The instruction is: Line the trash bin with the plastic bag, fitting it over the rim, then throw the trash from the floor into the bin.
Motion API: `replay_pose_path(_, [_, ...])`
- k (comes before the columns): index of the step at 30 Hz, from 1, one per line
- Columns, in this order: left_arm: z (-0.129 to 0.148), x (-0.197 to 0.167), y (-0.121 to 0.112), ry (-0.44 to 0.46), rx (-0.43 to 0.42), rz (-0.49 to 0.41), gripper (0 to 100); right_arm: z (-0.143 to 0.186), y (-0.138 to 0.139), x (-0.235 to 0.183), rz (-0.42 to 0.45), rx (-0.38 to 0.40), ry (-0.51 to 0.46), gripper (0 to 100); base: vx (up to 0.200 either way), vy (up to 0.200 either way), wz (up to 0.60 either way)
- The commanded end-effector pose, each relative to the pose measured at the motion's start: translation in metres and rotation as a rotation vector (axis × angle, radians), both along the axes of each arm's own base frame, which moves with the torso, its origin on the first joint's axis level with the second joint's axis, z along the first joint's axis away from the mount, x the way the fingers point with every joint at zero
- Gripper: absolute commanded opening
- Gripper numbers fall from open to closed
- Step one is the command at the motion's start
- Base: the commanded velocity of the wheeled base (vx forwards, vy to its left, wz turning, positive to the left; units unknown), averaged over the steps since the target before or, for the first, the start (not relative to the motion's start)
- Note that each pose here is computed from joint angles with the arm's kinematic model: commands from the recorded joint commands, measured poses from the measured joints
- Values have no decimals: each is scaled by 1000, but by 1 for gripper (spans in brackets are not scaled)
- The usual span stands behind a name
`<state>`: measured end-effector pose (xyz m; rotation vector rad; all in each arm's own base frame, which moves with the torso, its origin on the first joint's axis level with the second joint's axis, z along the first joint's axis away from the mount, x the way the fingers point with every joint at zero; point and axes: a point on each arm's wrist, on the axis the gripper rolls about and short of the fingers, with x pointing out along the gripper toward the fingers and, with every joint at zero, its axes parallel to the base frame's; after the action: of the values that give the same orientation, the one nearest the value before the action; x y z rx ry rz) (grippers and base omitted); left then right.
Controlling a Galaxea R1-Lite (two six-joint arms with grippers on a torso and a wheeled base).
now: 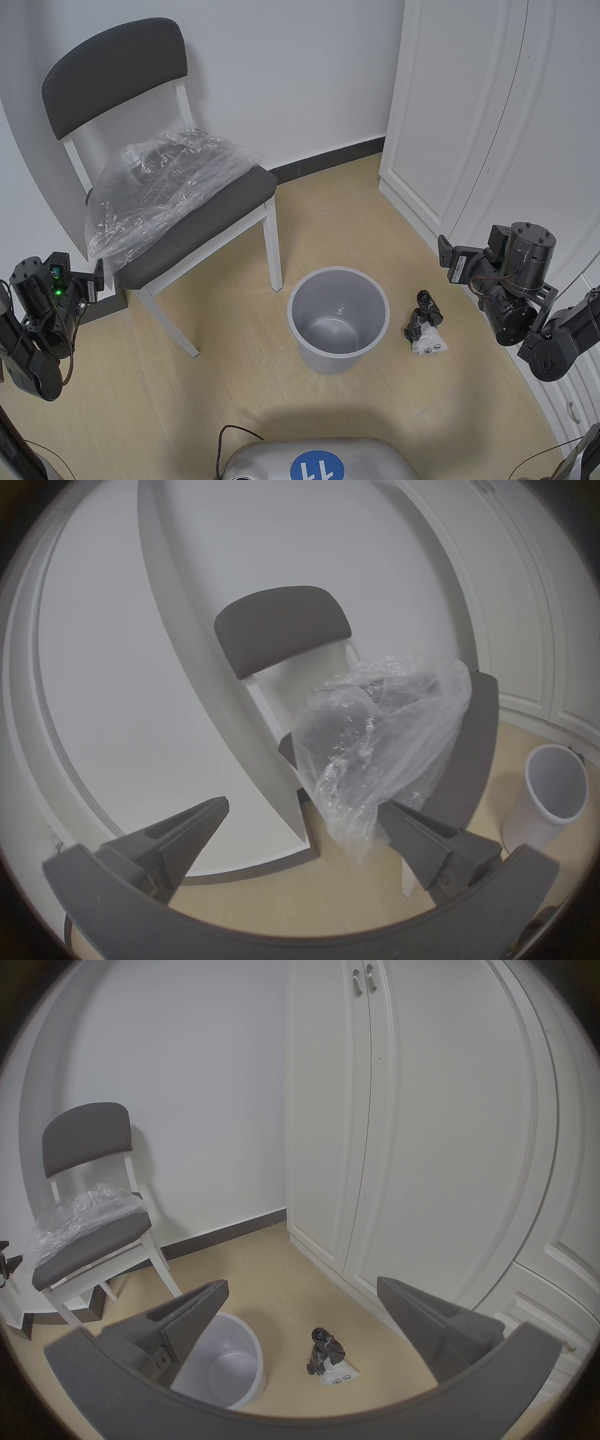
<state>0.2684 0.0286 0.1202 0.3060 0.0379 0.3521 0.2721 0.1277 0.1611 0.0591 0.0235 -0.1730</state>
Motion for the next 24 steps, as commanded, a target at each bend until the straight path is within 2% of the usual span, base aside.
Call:
replay_pose_path(1, [-7,-5,-12,37,-2,-50,100,0,1,-1,3,0,-1,100,0,0,0])
replay_pose_path(6, [-19,-3,-22,85,-3,-92,100,0,1,-1,3,-1,1,100,0,0,0])
replay_pose_path(14, [-26,7,-16,101,-7,-68,100,1,0,-1,3,1,-3,100,0,0,0])
replay_pose_path(24, [-11,17,18,18,-3,36,100,2,1,-2,6,2,-5,100,0,0,0])
